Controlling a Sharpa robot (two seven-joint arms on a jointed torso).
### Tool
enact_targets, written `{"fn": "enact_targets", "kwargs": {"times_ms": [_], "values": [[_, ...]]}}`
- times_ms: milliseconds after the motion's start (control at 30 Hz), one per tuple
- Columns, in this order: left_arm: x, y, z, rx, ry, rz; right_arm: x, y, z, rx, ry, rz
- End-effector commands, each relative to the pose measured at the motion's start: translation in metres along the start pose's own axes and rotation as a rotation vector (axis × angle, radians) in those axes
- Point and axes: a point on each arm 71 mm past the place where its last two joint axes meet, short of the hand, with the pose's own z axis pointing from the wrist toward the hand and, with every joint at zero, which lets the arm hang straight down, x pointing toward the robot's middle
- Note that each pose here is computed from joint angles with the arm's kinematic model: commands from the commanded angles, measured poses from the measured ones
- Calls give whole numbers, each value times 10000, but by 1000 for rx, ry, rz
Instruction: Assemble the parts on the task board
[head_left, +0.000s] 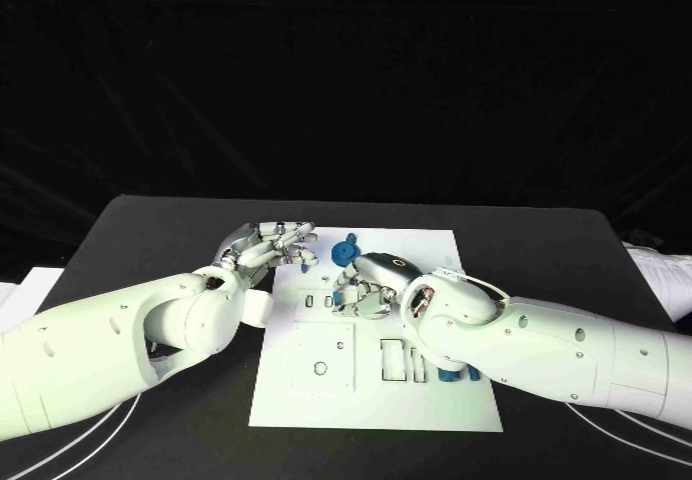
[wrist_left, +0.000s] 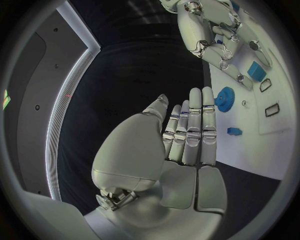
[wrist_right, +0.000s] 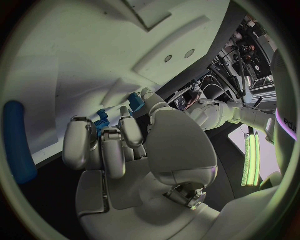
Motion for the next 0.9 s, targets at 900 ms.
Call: {"fn": "enact_targets", "kwargs": {"times_ms": [900], "values": [[-12,129,26,-269,179,379,-889,-278,-617,-33,-181,308]]}}
